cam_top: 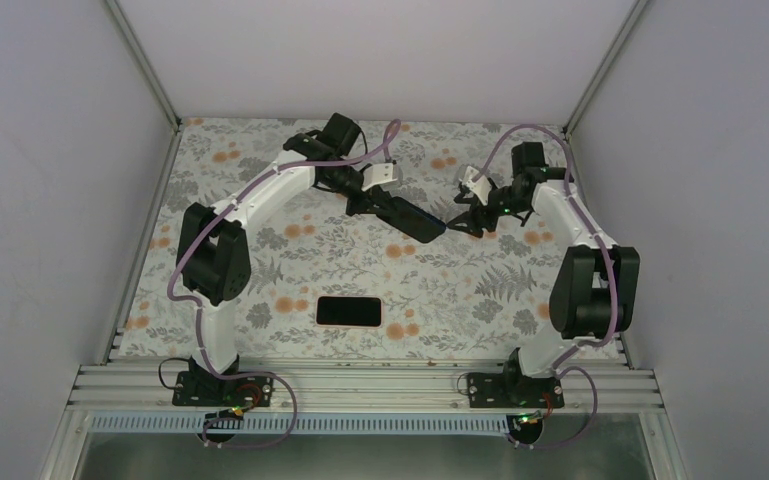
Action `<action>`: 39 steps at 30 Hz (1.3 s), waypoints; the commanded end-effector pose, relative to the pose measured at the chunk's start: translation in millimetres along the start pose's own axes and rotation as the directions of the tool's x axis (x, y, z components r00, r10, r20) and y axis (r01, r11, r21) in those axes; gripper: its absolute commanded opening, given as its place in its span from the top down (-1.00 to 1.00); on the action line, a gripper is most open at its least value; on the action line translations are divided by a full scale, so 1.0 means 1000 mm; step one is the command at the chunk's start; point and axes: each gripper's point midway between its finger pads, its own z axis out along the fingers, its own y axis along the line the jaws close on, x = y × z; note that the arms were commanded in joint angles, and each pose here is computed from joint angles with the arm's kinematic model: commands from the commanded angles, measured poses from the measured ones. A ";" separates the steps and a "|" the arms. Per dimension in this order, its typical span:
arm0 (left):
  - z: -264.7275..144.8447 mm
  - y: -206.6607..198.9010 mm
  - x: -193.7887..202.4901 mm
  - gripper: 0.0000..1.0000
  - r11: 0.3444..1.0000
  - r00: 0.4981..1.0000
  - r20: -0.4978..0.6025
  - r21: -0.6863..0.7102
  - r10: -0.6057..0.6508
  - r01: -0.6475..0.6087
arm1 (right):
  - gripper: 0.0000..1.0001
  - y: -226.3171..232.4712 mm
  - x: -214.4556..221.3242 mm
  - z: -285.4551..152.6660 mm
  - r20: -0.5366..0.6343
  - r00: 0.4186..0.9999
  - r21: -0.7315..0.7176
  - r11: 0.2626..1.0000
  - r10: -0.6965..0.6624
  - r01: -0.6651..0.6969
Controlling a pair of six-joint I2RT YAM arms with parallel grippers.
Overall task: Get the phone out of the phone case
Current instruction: Remove the phone case from the phone.
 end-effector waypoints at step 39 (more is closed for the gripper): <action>0.002 -0.043 -0.058 0.95 0.985 0.985 0.147 0.137 0.087 -0.108 | -0.46 -0.028 -0.011 0.019 0.027 1.000 0.026 1.000 0.016 -0.017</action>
